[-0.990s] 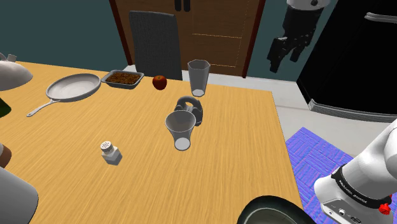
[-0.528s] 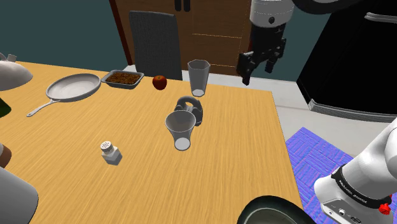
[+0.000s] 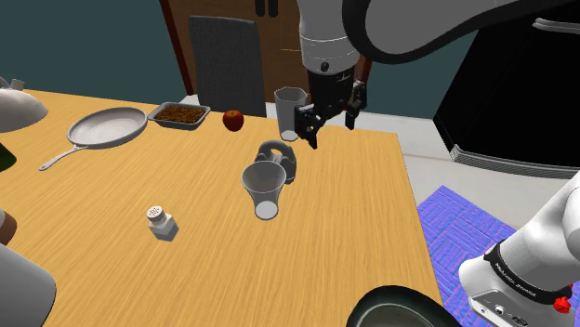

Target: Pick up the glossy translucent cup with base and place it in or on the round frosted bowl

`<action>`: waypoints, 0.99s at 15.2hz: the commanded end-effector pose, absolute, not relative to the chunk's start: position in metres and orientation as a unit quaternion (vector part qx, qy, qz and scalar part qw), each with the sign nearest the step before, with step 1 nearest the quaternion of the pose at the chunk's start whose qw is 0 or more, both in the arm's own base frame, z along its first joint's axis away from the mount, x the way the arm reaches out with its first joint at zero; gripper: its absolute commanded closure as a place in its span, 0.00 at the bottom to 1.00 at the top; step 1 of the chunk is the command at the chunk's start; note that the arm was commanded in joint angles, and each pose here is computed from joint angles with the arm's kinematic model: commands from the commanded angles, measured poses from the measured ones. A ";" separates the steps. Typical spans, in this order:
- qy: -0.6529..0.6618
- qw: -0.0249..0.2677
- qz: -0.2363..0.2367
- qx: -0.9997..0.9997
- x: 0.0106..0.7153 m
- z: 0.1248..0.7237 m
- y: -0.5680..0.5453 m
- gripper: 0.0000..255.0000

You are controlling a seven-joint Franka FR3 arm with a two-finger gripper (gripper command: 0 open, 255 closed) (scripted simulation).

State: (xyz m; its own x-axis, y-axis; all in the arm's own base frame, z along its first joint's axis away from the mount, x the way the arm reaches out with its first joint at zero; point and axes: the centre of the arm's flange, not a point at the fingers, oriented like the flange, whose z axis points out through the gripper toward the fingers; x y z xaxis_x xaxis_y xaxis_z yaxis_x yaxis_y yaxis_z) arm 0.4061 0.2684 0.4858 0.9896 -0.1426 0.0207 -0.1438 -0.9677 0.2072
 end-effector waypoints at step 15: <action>-0.110 0.141 -0.006 0.984 0.486 0.406 0.461 0.00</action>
State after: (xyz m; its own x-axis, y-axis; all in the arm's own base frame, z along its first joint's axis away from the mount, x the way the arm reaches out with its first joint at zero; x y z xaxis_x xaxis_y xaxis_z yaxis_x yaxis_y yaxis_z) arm 0.4801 0.4503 0.4140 0.9773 -0.2113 0.0177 -0.2080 -0.9391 0.2736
